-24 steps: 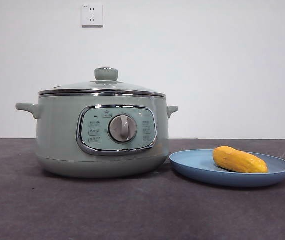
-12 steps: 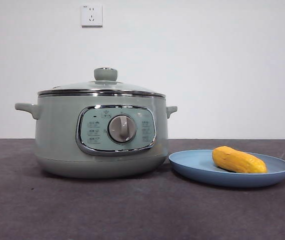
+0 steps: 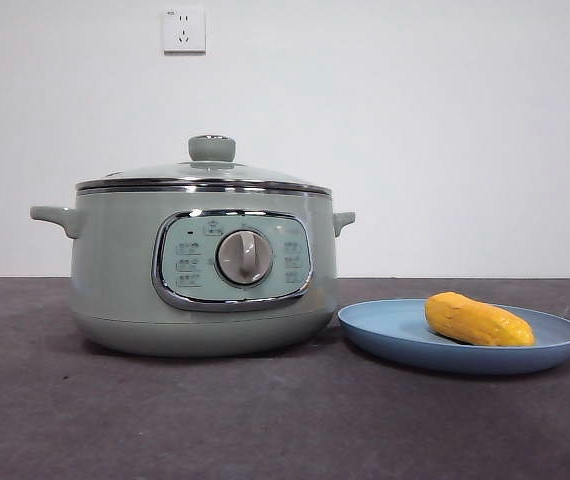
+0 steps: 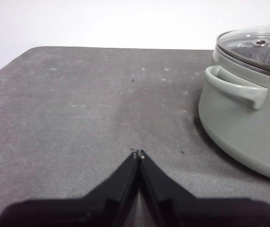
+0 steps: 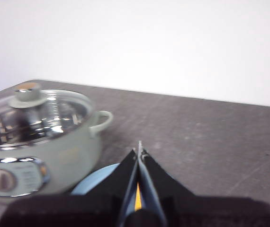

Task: Take the corn out from the steamer,put the corn on the plate,close the lid

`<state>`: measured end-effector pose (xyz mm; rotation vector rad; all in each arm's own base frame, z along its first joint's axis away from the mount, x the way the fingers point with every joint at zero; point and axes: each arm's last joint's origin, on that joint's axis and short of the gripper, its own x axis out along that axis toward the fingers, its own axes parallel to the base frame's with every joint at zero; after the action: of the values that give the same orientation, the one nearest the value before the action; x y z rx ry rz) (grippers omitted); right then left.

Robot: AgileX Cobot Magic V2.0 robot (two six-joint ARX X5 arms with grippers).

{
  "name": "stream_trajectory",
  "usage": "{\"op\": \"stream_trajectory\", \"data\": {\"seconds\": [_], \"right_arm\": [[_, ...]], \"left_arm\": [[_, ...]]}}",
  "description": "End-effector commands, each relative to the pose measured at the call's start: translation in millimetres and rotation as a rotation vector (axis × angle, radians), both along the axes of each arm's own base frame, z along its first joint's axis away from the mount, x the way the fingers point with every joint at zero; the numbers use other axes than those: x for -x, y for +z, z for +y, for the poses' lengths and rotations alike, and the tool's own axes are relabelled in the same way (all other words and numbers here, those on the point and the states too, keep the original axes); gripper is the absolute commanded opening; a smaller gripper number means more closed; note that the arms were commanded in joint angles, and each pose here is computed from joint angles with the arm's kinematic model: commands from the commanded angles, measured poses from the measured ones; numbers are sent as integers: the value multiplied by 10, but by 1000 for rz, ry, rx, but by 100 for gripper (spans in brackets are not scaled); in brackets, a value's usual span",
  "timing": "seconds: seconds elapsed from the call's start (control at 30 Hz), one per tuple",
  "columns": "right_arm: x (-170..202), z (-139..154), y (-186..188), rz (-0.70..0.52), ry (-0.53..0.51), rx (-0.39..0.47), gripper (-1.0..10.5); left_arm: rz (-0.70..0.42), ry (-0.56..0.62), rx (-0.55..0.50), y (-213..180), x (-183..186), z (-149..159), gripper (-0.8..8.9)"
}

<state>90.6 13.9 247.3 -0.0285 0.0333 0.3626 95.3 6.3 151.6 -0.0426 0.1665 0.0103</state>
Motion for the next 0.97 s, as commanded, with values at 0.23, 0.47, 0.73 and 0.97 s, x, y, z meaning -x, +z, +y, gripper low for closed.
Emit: {"op": "stream_trajectory", "data": {"seconds": [0.23,0.47,0.73,0.97], "right_arm": [[-41,-52,-700,24,-182,-62,1],[-56,-55,-940,102,-198,-67,1],[-50,-60,-990,161,-220,-87,1],[-50,-60,-988,161,-221,-98,1]], "left_arm": [[7,8,9,-40,-6,4,-4],[7,8,9,-40,-6,4,-4],[7,8,9,-40,-6,4,-4],[7,8,9,-40,-6,4,-4]]}}
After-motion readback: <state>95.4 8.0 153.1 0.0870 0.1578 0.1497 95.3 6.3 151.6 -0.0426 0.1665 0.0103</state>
